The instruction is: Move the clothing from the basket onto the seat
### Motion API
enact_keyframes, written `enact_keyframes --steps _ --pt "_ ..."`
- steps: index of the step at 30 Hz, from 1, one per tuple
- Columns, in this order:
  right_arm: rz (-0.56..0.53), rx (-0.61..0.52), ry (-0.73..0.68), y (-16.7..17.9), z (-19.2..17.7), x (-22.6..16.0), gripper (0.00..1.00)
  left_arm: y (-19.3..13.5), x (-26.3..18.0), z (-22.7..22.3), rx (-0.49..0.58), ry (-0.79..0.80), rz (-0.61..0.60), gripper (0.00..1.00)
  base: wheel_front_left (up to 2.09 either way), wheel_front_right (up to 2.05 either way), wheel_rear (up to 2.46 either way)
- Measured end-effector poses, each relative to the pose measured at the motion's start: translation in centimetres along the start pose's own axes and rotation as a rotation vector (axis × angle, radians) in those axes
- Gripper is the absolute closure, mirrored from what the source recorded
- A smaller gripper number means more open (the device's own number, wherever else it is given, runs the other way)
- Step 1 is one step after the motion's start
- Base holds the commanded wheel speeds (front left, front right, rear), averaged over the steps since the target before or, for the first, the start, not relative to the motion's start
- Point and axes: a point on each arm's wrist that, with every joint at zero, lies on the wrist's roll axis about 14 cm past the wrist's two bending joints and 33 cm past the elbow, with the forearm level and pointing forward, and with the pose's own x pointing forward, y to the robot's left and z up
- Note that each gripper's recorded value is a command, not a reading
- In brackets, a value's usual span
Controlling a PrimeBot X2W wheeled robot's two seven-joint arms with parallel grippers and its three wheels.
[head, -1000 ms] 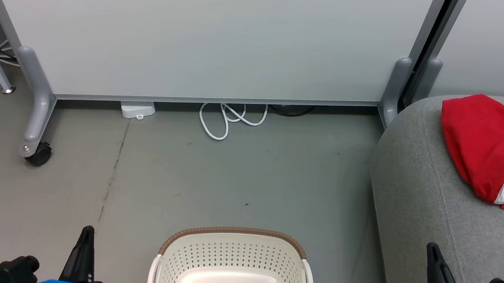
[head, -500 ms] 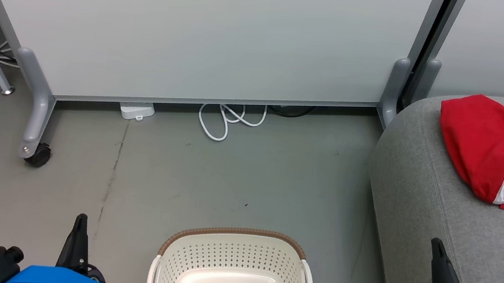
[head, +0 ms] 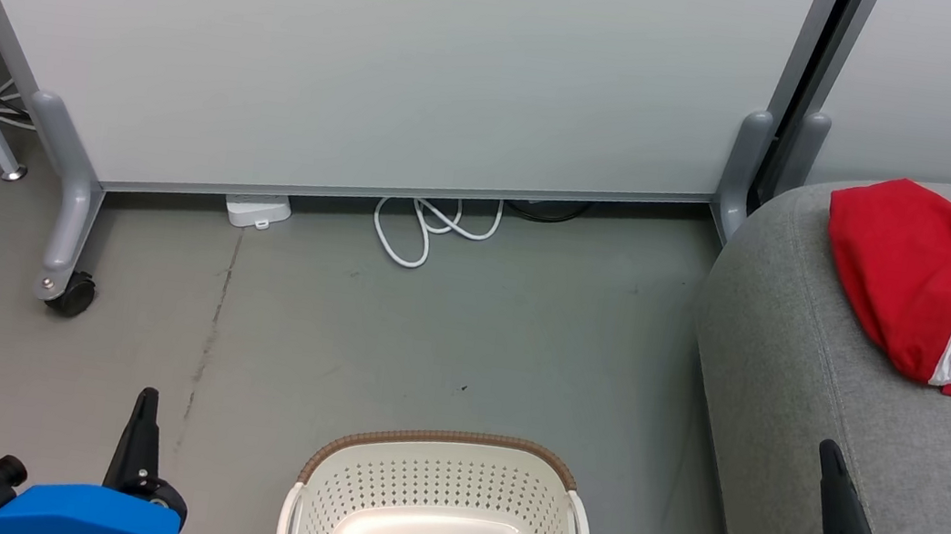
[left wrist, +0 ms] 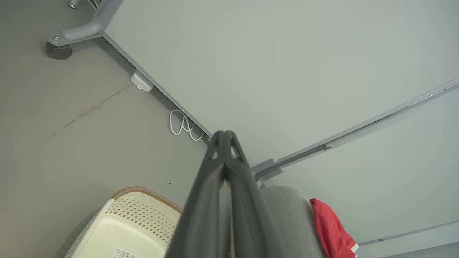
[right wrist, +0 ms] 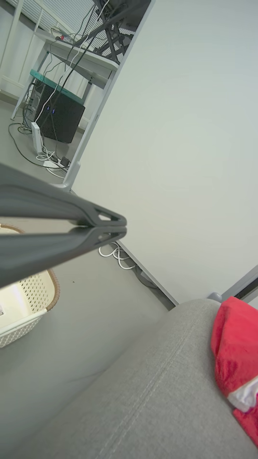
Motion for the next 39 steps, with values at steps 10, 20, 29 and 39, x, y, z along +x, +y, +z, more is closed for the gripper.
enact_keyframes --steps 10,20,29,39 --pt "0.009 0.122 -0.007 0.3 0.3 0.2 1.00 -0.4 0.3 0.6 -0.109 -0.009 -0.009 1.00 0.00 0.00 0.00" --pt "0.019 0.233 -0.011 0.5 0.6 0.3 1.00 -1.0 0.6 1.1 -0.205 -0.013 -0.025 1.00 0.00 0.00 0.00" --pt "0.030 0.325 -0.015 0.8 0.9 0.5 1.00 -1.5 0.9 1.6 -0.287 -0.016 -0.044 1.00 0.00 0.00 0.00" --pt "0.046 0.434 -0.018 1.1 1.2 0.6 1.00 -2.1 1.1 2.2 -0.384 -0.021 -0.068 1.00 0.00 0.00 0.00"
